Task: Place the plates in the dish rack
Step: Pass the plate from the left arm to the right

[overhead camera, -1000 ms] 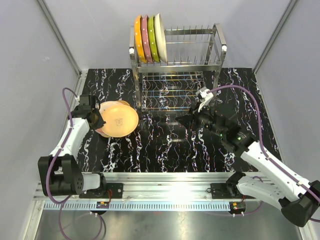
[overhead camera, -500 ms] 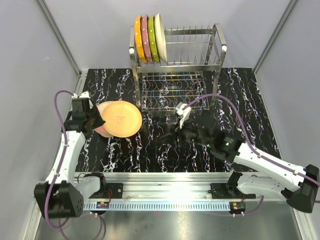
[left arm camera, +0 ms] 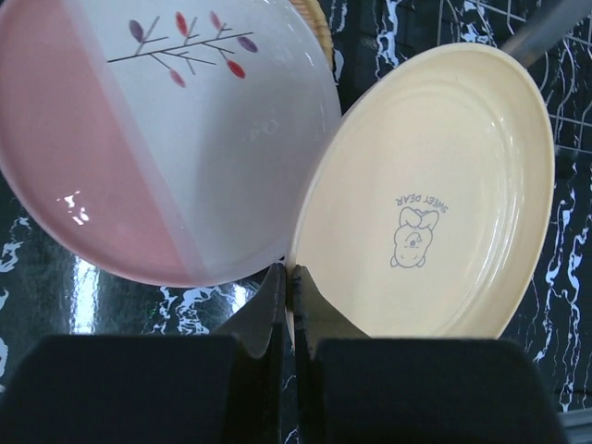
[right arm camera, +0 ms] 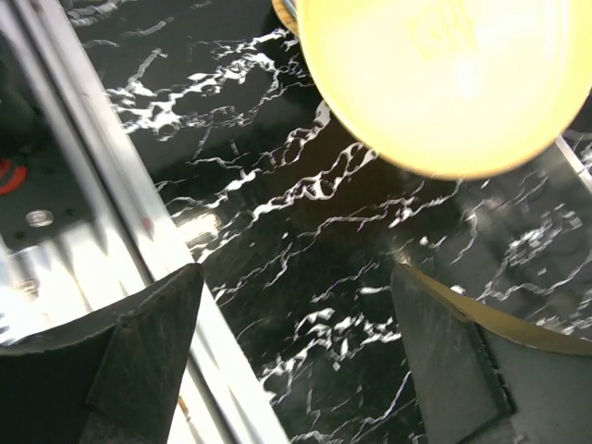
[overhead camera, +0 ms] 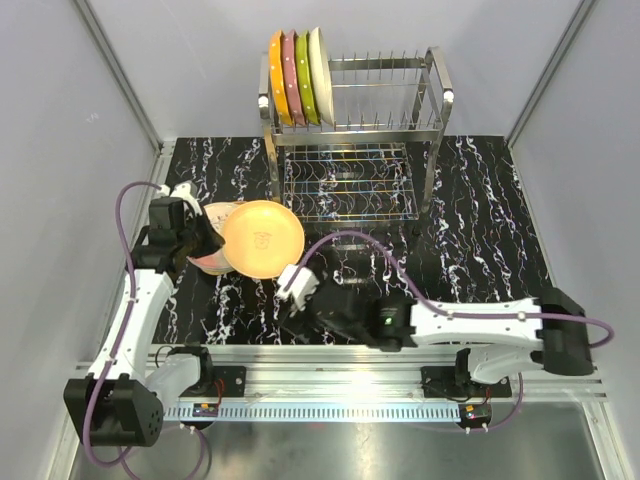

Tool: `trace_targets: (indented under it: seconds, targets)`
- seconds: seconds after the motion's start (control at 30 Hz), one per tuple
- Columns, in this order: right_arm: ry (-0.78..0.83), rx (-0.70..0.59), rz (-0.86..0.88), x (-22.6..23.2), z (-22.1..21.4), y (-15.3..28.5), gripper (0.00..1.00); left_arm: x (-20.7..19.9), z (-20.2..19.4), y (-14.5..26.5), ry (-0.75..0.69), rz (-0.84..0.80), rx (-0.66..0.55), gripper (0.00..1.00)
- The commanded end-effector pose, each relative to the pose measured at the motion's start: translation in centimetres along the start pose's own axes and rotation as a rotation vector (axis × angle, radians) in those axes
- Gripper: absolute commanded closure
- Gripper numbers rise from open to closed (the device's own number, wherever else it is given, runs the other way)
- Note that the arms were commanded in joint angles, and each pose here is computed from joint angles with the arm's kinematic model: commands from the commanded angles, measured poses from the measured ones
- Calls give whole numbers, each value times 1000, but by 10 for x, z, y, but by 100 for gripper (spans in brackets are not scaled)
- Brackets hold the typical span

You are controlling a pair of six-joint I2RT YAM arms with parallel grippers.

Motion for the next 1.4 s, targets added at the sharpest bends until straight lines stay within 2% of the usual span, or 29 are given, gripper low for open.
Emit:
trace_targets:
  seconds: [0.0,0.13,0.33,0.63,0.73,1.0,1.13,1.33,1.37]
  targets:
    - [153,-13,-194,-2,23,-20,9,-13,1,0,-32,-92,-4,100]
    - [286,60,-251,7,20,-45,6,-16,-3,-2,-46,-93,25,100]
    - [411,91,-293,14,11,-78,0,-21,-11,-3,-60,-124,63,100]
    - [566,221,-401,-1,-16,-122,1,-29,-15,-2,-80,-174,93,100]
    - [604,235,-457,-8,-16,-123,6,-29,-18,-4,-81,-179,113,100]
    - [597,236,-454,-11,-14,-121,21,-26,-21,-11,-81,-146,166,100]
    - [599,253,-444,-10,-18,-122,41,-29,-23,-11,-90,-166,175,100]
    - [578,258,-435,-12,-18,-117,57,-30,-26,-12,-95,-187,194,100]
    - [580,261,-432,-12,-19,-116,67,-30,-26,-12,-94,-186,196,100]
Point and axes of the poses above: each gripper's point midway between its finger pads, its own y axis back along the fingers, its own x axis along the line the jaws close on, z = x × y, the point moved 9 cm from there along y, back along the fingers, and after that the axes turned 11 degrees about y, right-handed, at the moved point
